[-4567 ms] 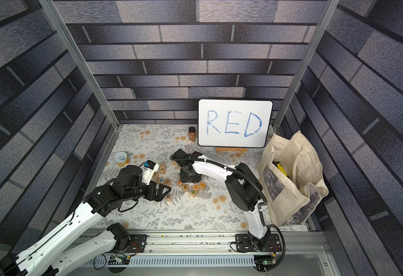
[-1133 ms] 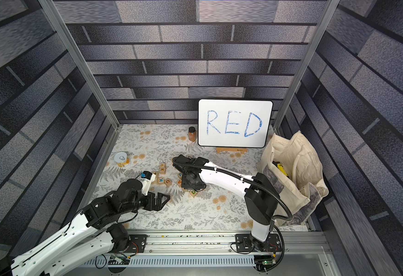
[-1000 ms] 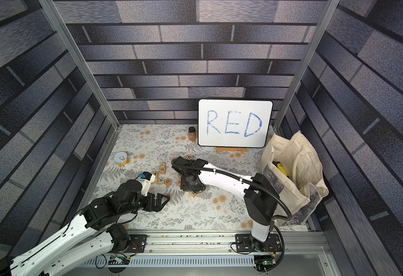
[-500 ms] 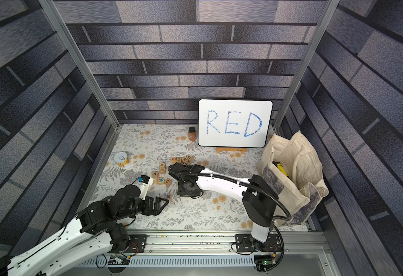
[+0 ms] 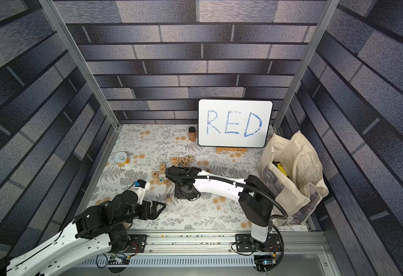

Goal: Assemble the uppercase word "red" with letter blocks
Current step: Place the letter block at the center of the board.

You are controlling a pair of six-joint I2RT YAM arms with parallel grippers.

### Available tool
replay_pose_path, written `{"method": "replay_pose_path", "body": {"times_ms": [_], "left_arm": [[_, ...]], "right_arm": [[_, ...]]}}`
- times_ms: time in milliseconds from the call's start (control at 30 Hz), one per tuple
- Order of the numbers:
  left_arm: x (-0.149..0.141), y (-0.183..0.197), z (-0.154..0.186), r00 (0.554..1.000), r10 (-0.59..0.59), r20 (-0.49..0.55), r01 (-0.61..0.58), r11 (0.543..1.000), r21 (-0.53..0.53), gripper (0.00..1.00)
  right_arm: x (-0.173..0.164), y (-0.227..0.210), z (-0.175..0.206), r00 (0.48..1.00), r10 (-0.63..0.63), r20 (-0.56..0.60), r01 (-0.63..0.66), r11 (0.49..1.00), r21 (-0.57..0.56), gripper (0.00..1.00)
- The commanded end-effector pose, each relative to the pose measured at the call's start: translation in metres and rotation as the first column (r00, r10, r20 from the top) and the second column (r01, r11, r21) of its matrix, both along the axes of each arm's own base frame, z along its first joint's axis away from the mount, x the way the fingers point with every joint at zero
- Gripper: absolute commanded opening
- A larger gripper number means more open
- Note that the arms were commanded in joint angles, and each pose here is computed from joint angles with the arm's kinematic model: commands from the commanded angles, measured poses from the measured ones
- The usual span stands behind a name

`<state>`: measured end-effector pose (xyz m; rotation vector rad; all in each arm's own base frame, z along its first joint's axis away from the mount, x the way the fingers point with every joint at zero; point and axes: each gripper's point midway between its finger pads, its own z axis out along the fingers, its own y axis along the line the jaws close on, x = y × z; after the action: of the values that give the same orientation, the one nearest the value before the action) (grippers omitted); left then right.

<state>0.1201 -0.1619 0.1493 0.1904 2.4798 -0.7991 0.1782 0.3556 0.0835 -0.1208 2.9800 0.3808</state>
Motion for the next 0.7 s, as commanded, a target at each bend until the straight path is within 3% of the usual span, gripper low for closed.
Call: {"method": "replay_pose_path", "body": {"times_ms": [0,667], "left_arm": [[-0.002,0.008,-0.009,1.0,0.024,-0.015,-0.024,0.999,0.027,1.0],[-0.004,0.011,-0.012,0.999,0.04,-0.025,-0.04,0.999,0.028,1.0]], "right_arm": [[-0.005,0.006,-0.006,1.0,-0.004,-0.012,0.004,1.0,-0.002,0.15],[0.001,0.03,-0.028,0.999,0.043,-0.023,-0.043,0.999,-0.015,0.14]]}}
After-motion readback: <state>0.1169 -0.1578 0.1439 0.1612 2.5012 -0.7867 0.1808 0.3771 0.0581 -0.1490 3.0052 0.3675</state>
